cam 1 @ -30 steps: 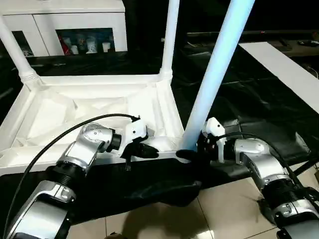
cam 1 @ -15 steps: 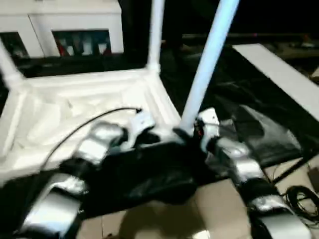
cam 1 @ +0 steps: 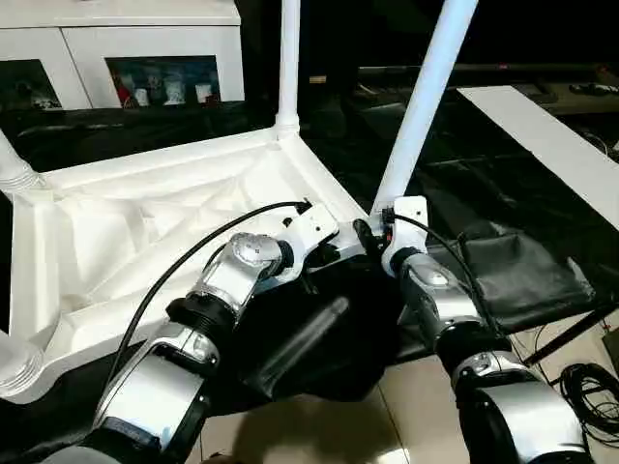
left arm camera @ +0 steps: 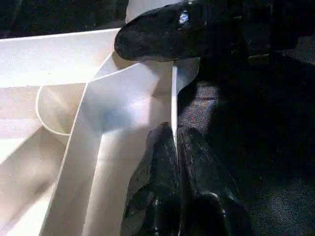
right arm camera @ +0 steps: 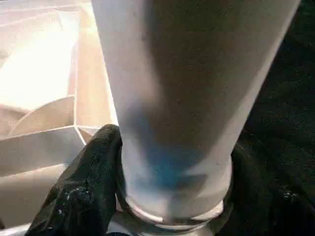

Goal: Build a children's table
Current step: Rotate leg to tighten

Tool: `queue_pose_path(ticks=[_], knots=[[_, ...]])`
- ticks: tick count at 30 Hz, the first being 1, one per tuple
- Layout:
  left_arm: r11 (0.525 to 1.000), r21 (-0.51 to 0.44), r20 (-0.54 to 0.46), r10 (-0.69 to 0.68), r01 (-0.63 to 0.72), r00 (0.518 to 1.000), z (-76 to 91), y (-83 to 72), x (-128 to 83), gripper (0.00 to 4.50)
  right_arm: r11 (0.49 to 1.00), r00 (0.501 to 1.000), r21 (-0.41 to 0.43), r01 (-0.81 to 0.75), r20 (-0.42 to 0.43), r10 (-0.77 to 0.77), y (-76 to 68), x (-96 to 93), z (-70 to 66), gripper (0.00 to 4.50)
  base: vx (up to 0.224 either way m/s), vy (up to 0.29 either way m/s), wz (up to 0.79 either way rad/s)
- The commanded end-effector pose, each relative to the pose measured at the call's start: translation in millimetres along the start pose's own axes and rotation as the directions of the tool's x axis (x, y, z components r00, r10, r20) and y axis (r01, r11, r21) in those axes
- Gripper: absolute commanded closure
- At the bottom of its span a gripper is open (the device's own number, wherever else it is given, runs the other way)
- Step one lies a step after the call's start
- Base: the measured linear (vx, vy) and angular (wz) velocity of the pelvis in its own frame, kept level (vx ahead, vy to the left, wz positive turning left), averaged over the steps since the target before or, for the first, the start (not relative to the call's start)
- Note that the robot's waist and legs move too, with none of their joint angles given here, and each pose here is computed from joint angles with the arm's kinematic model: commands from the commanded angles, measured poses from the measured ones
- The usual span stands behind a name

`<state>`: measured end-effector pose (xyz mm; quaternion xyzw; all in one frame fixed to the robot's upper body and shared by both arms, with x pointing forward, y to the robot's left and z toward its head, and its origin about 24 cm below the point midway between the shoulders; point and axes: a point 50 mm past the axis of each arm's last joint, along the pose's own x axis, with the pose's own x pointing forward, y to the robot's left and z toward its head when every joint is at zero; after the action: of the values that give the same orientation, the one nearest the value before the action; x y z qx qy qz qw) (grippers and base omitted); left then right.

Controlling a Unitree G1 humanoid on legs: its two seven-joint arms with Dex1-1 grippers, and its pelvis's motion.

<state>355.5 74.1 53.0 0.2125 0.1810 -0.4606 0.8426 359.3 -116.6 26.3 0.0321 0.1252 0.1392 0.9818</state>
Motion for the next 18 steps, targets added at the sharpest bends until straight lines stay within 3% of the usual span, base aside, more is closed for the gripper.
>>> queue_pose_path(ticks=[1, 3, 7, 10, 11, 18], knots=[[1.0, -0.017, -0.043, -0.006, 0.005, 0.999, -18.1, -0.6, -3.9, 4.5, 0.992, 0.988, -0.025, -0.121, 0.094, 0.122, 9.1, 0.2, 13.2, 1.23, 0.0, 0.0, 0.0], [1.0, -0.012, -0.041, -0.026, 0.025, 0.999, -20.7, -0.4, -6.5, 4.5, 0.982, 0.976, -0.088, -0.167, 0.126, 0.178, 7.2, -2.5, 19.0, 1.07, 0.0, 0.0, 0.0], [0.997, 0.012, -0.024, -0.077, 0.077, 0.997, -24.2, -0.7, -12.6, 4.5, 0.948, 0.942, -0.122, -0.295, 0.127, 0.31, 1.0, -9.9, 24.0, 0.67, 0.0, 0.0, 0.0], [0.984, 0.06, -0.006, -0.167, 0.167, 0.986, -27.5, -3.6, -21.0, 4.5, 0.86, 0.887, -0.255, -0.441, 0.019, 0.461, -14.1, -25.5, 20.7, 0.67, 0.0, 0.0, 0.0], [0.966, 0.095, 0.023, -0.244, 0.241, 0.969, -26.9, -7.3, -26.4, 4.5, 0.784, 0.833, -0.303, -0.542, -0.071, 0.549, -22.7, -37.6, 16.7, 0.67, 0.0, 0.0, 0.0], [0.918, 0.113, 0.022, -0.384, 0.379, 0.923, -29.3, -10.9, -39.9, 4.5, 0.651, 0.705, -0.272, -0.709, -0.228, 0.672, -34.5, -58.9, 9.3, 0.67, 0.0, 0.0, 0.0]])
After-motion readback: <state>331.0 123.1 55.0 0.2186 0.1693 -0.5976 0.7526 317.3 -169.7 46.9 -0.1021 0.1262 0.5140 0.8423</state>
